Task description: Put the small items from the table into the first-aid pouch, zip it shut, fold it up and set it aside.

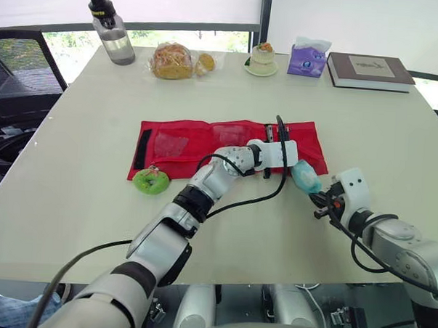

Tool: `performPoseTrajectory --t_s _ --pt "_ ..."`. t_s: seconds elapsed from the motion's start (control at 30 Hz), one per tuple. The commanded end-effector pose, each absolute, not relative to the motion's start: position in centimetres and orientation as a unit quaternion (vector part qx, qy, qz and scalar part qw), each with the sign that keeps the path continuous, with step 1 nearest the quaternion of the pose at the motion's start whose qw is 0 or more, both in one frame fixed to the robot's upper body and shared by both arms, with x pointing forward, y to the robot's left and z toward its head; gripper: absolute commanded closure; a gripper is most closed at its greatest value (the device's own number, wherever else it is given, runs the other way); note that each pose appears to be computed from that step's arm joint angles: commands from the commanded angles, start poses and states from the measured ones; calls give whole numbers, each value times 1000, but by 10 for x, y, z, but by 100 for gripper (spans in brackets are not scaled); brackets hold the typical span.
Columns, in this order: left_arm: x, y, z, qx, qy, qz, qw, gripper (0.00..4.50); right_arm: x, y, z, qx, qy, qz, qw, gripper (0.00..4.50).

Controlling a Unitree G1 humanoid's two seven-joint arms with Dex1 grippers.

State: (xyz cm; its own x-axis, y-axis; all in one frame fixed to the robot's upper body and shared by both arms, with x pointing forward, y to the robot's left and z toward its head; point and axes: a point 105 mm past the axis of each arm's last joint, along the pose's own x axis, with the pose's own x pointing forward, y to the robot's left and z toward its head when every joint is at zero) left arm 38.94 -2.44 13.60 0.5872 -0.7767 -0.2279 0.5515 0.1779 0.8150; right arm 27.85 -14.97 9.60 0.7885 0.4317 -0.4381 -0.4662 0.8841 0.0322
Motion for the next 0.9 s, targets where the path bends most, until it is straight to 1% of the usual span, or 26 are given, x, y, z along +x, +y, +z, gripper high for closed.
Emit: performPoseTrajectory --t_s 0.03,0.2,0.5,0.57,0.63,0.67,0.73,0.77,0.8,0.83,0.87,0.9 --pt "378 -37 150 477 -171 -442 740 450 289 -149 107 -36 198 220 954 442" --pt "374 -38 149 472 -171 -444 742 450 305 -146 109 -15 192 198 961 442" --pt "366 -47 144 463 -170 -456 741 450 346 -128 122 12 151 169 974 442" --pt "366 -48 145 461 -169 -456 742 450 349 -128 125 14 140 165 976 442" --pt "368 -47 146 452 -164 -453 751 450 345 -127 127 17 132 175 976 442" --pt "370 -46 146 449 -161 -451 755 450 343 -127 127 15 130 182 975 416" --pt "372 -43 143 440 -151 -449 763 450 336 -130 126 2 129 191 973 344" --pt "372 -42 143 438 -149 -448 765 450 334 -132 126 -6 127 191 973 302" --pt "372 -41 142 438 -148 -448 765 450 331 -135 126 -15 125 190 974 245" --pt "372 -41 142 437 -146 -449 766 450 328 -137 127 -18 124 191 973 220" --pt "372 -40 142 435 -145 -450 766 450 324 -140 127 -20 127 192 973 180" --pt "372 -40 141 435 -145 -451 766 450 321 -142 127 -22 130 195 972 180"
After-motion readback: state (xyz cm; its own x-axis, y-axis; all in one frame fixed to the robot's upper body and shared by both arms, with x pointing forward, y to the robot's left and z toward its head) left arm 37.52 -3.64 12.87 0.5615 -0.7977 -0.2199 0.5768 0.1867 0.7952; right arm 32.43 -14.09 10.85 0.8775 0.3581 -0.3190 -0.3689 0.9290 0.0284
